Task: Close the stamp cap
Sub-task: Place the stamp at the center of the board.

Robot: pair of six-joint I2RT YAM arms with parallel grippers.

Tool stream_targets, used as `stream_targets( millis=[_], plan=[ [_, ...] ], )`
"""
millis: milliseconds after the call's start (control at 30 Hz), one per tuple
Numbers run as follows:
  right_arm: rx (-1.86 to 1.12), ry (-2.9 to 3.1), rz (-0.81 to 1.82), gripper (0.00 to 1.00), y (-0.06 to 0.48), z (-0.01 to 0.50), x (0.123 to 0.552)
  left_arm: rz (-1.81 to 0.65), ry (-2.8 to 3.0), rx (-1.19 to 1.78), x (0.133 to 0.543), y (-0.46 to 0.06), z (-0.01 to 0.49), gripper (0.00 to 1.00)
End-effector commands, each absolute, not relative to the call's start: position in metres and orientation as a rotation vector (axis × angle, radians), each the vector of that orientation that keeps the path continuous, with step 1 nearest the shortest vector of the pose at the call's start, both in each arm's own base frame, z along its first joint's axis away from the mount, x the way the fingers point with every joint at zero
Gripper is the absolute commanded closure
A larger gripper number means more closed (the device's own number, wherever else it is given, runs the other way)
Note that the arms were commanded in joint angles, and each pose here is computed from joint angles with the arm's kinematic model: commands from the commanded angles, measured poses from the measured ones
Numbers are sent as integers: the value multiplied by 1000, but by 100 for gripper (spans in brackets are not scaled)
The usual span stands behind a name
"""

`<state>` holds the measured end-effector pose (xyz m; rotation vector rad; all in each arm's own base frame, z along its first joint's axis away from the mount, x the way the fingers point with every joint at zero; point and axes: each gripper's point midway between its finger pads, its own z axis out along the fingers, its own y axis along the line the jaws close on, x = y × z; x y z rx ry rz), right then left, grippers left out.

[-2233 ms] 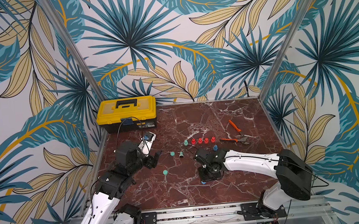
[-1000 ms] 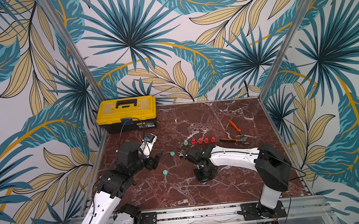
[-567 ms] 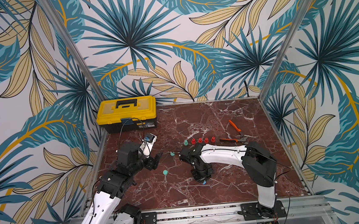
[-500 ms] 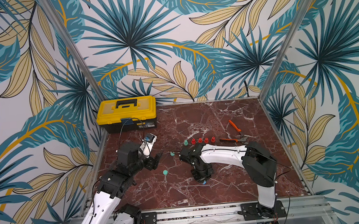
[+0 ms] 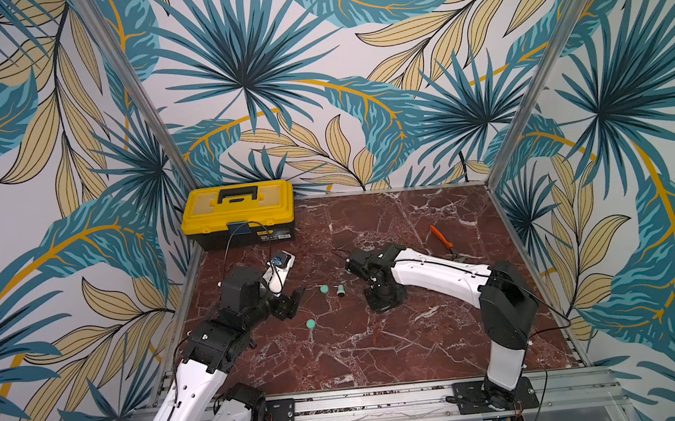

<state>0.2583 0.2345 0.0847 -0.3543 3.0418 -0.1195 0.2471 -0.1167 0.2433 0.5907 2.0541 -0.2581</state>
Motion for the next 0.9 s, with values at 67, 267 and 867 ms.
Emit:
stream_targets(
  millis=[67,267,867],
  plan=[
    [-295,3058,-124,100,217,86,288,-241,2055,584,246,-113,242,20],
    [-246,3087,-86,100,211,76,316,-241,2059,585,247,-113,241,20],
    [-148,3151,-80,95,195,38,344,-229,2065,578,248,-111,240,20]
  ],
)
